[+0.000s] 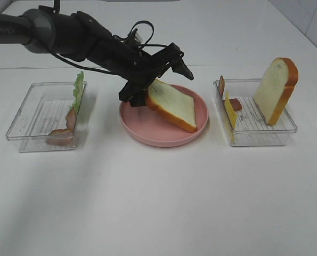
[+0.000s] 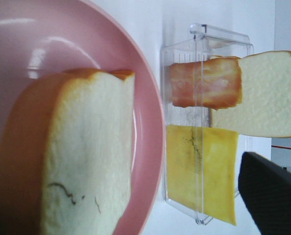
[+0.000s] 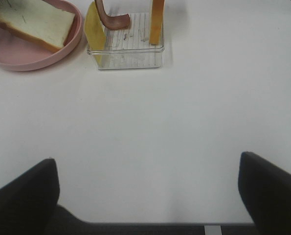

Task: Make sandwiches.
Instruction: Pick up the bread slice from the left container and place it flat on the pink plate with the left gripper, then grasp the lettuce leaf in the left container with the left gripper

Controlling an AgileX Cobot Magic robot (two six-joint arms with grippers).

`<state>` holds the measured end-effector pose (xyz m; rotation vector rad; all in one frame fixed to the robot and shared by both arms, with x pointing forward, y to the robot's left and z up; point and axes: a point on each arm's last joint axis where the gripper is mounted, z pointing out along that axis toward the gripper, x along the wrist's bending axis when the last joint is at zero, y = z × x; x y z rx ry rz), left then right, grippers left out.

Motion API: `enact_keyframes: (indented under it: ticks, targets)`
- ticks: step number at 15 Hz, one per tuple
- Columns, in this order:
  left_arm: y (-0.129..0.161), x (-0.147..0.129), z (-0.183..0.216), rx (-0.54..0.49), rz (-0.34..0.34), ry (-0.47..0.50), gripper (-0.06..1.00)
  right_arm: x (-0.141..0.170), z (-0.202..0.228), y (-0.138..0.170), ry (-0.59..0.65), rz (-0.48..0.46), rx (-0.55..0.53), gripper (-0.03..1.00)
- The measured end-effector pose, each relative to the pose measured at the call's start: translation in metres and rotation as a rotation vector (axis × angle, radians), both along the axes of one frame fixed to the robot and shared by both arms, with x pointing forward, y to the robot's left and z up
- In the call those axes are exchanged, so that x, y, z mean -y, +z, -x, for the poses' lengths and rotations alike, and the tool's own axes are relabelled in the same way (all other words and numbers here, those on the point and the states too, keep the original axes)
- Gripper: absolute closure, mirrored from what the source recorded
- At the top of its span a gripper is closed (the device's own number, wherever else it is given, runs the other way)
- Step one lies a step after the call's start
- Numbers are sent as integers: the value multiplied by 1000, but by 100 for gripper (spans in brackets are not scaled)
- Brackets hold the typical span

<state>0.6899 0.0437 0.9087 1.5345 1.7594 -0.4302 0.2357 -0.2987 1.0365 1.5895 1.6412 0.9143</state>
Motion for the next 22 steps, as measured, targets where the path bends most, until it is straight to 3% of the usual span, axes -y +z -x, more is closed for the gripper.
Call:
enact_keyframes:
  ticks: [2,5,6,10,12,17,19,20,22]
  targets:
    - [20,1,-4,-1,-56,-53,-2,0,0,0,0,0,0,0]
    - [40,-7,-9,8,-216,-84,-2,0,0,0,0,0,0,0]
    - [53,-12,-11,23,-304,-104,-2,0,0,0,0,0,0,0]
    - [89,-25,-11,46,-487,-162,-2,0,0,0,0,0,0,0]
    - [112,-36,-15,126,-613,-151,-3,0,0,0,0,0,0,0]
    - [147,-47,-10,209,-617,-158,-3,0,0,0,0,0,0,0]
    - [162,-64,-12,224,-606,-117,-3,0,0,0,0,0,0,0]
    - [176,-93,-18,229,-592,-52,-3,0,0,0,0,0,0,0]
    - [183,-116,-22,220,-572,-2,-3,0,0,0,0,0,0,0]
